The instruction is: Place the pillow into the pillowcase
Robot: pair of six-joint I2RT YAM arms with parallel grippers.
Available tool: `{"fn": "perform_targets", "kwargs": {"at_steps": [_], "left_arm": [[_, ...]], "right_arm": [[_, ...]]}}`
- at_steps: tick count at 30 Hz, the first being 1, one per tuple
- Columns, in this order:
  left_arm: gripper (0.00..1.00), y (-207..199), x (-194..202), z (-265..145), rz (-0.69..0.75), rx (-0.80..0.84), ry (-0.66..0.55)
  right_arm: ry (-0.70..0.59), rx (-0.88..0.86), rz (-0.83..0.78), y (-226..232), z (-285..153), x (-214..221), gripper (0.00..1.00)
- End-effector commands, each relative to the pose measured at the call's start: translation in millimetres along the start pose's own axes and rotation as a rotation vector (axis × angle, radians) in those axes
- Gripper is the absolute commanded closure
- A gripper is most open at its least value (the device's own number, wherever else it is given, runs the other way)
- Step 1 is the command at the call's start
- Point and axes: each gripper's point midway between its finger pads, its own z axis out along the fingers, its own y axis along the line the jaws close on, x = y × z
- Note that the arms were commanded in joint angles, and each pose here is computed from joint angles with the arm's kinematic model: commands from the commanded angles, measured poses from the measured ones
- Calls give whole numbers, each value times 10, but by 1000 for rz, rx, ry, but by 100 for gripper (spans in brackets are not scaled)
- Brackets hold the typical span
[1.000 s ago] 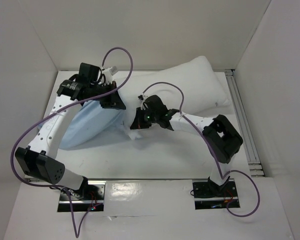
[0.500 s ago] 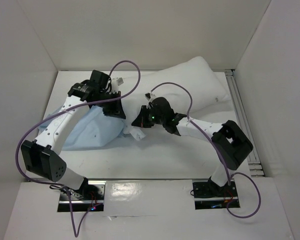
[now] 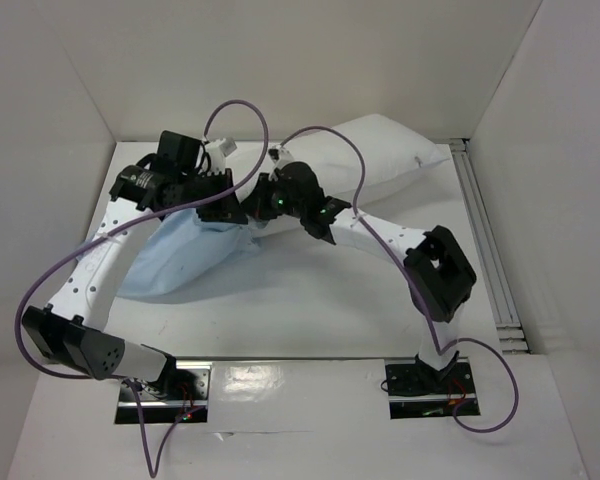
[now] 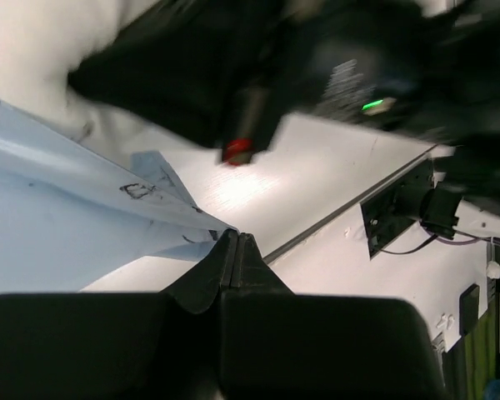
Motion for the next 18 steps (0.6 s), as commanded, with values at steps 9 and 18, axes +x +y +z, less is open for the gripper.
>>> {"fn": "perform_targets", "kwargs": {"at_steps": [9, 18], "left_arm": [[100, -212, -21, -95, -50, 117, -10], [25, 298, -236, -17, -132, -105, -47]], "right_arm": [[160, -72, 50, 7, -200, 1216, 100], [169, -61, 58, -79, -288, 1375, 100]]}}
